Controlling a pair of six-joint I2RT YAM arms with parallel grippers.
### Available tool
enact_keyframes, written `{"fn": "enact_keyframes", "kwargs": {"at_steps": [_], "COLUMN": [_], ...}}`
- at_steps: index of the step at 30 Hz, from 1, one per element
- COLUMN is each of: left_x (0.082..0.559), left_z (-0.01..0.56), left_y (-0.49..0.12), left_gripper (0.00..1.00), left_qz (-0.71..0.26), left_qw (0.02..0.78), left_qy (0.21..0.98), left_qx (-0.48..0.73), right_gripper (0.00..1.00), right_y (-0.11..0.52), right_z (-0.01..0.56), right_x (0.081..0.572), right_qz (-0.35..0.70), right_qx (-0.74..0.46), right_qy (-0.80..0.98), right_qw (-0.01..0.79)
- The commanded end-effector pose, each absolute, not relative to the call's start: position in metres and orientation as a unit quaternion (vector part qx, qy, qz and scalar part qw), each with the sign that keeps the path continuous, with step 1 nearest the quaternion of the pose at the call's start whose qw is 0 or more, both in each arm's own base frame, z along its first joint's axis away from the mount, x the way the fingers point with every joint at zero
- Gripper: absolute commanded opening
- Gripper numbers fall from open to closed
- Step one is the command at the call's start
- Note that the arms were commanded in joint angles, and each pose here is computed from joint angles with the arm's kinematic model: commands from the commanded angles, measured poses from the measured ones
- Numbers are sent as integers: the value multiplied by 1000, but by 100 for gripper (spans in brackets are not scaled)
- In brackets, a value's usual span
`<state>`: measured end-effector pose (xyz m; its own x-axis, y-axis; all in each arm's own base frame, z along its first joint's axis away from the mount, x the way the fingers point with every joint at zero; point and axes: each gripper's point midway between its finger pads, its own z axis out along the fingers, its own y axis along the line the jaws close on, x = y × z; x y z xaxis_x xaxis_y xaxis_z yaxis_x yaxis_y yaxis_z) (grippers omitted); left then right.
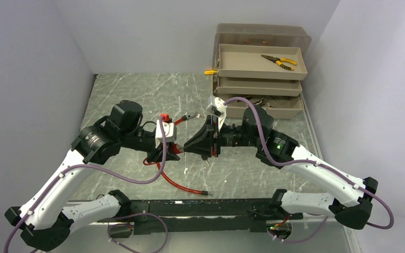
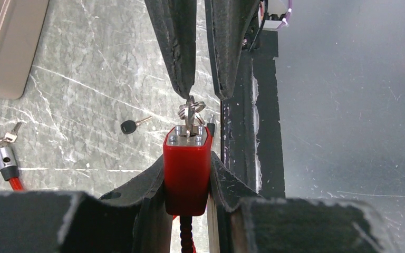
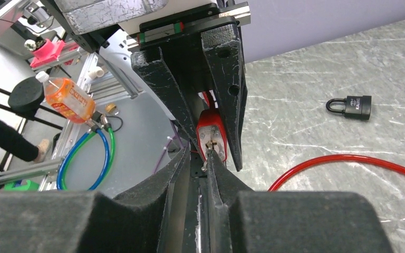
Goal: Unlock with the key
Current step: Unlock the lock.
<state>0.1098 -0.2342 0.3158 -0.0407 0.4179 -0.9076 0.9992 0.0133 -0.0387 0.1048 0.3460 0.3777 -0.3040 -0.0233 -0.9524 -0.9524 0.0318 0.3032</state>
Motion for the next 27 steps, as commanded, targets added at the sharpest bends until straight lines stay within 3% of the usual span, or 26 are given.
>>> {"fn": "enact_keyframes", "kwargs": {"at_steps": [1,9,23,27], "left_x": [108,107,102,102], "left_z": [330,335,340,340], "left_y": [-239,-239,-239,-239], "left_gripper": [0,0,0,0], "left_qz": [-404,-406,-414,-415], "left_qw": [392,394,394,394], "left_qy": [585,581,572,571], "left_qx": [584,585,588,588], "right_gripper": [20,20,36,24], "right_y": [345,346,352,352], "right_z": [390,384,386,387], "right_x": [101,100,99,99], "right_qz": [569,569,578,580], "right_qx": [-422,-429,-431,-431], "right_qy": [560,562,552,549], "right_qw": [429,420,419,421]}}
